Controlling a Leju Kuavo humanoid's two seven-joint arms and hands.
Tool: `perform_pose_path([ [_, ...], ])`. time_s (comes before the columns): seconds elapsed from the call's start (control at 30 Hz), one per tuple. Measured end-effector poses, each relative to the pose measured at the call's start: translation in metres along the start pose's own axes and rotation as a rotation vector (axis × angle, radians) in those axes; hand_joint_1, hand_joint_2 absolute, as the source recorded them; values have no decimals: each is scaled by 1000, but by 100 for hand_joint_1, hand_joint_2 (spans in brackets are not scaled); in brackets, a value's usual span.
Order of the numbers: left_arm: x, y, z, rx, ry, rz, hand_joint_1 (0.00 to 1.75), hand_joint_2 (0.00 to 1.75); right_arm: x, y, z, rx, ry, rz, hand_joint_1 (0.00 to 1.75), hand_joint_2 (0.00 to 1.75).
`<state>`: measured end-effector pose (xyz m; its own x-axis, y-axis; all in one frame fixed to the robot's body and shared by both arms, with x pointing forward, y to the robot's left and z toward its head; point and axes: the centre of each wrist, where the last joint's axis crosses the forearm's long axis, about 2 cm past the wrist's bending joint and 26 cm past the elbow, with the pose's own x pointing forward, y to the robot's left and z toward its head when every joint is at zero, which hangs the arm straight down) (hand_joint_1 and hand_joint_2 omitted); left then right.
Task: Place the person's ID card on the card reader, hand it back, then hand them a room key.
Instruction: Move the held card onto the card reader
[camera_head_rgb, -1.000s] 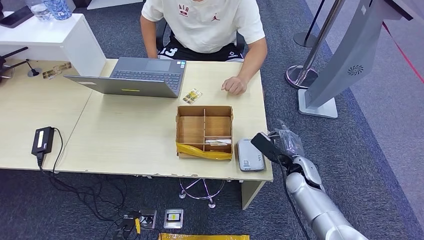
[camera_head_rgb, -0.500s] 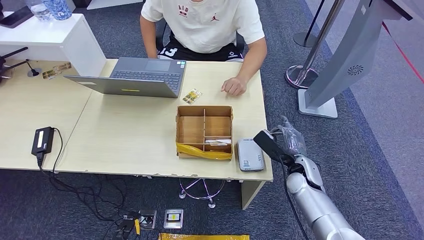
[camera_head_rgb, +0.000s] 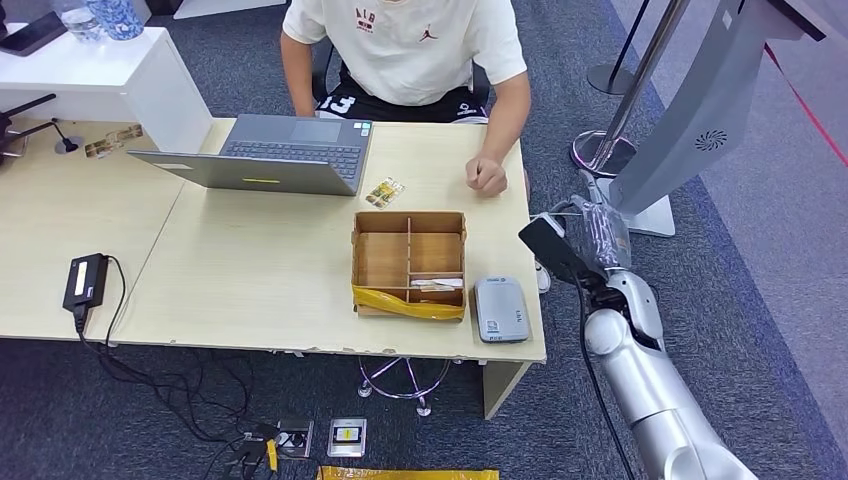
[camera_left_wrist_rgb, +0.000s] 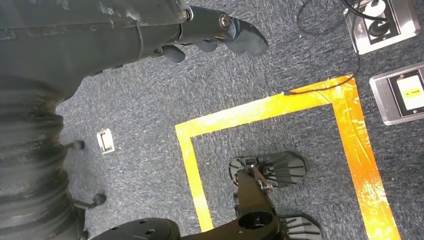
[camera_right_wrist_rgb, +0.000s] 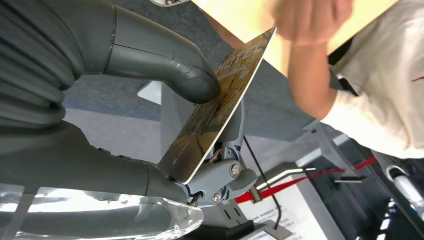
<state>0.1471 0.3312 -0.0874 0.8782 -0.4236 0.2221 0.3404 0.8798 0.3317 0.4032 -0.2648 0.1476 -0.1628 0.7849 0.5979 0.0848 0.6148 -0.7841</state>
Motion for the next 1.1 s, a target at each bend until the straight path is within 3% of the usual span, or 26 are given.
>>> perform_pose_path([
  [0.17,0,0,0,5,1,5,0,175,9,3,3,50,-8,-18,175,175],
  [0.53,-3,0,0,10,8,13,0,175,11,38,41,187,29,-85,175,175],
  [1.1,-2,0,0,3,9,-5,0,175,0,51,64,233,90,-90,175,175],
])
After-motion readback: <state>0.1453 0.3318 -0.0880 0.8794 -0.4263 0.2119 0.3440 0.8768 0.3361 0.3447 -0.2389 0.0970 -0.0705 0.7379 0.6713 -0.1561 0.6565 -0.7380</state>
